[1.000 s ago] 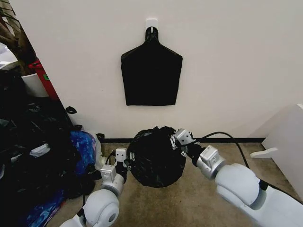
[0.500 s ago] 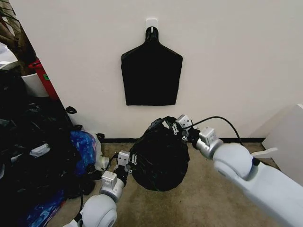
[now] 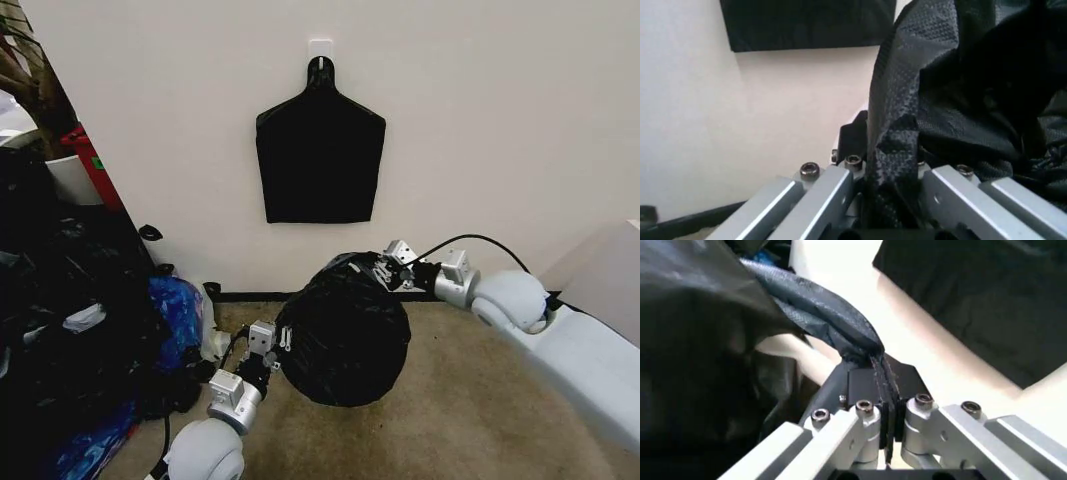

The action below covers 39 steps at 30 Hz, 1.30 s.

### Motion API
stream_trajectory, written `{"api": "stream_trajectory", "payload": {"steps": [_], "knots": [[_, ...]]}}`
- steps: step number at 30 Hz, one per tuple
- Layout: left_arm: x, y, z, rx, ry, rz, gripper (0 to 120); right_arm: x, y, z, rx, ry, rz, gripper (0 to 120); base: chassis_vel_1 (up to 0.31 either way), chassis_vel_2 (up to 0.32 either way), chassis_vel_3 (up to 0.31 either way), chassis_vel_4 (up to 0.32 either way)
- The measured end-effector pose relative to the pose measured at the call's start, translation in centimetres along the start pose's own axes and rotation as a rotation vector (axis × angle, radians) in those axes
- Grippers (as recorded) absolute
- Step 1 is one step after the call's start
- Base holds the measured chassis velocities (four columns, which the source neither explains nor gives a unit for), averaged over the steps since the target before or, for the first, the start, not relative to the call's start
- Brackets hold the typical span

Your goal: Place the garbage bag over the trash bin.

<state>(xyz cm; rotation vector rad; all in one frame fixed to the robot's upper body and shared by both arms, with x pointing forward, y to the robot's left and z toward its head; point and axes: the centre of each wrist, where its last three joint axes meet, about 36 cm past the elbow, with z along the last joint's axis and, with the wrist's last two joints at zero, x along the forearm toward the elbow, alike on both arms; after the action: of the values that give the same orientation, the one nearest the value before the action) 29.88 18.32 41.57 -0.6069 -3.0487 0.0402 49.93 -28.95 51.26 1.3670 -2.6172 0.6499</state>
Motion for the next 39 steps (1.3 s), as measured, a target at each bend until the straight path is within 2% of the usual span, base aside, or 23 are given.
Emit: {"api": "stream_trajectory", "payload": {"steps": [18,24,28,30,32,38,39], "knots": [[1.2,-0.3,-0.3,0.04,-0.029,0.041,1,-3.0,-1.8,6.0,0.191,-0.054,-0.022,0,0.0,0.0,0.0,0.0],[1.2,-0.5,-0.3,0.062,-0.028,0.045,1,-2.7,-2.2,6.6,0.198,-0.052,-0.013,1,0.0,0.0,0.0,0.0],[1.0,-0.4,-0.4,0.11,-0.019,0.026,1,-1.7,-2.1,7.0,0.191,-0.056,0.011,16,0.0,0.0,0.0,0.0],[0.8,-0.1,-0.6,0.17,0.008,-0.006,1,-0.2,-2.3,7.0,0.171,-0.065,0.035,27,0.0,0.0,0.0,0.0],[0.6,0.0,-0.6,0.187,0.019,-0.018,1,0.4,-2.3,7.0,0.161,-0.068,0.045,31,0.0,0.0,0.0,0.0],[-0.2,0.4,-0.1,0.267,0.08,-0.065,1,3.3,-1.6,7.0,0.065,-0.087,0.096,56,0.0,0.0,0.0,0.0],[-0.2,0.4,-0.1,0.267,0.08,-0.065,1,3.3,-1.6,7.0,0.065,-0.087,0.096,56,0.0,0.0,0.0,0.0]]}}
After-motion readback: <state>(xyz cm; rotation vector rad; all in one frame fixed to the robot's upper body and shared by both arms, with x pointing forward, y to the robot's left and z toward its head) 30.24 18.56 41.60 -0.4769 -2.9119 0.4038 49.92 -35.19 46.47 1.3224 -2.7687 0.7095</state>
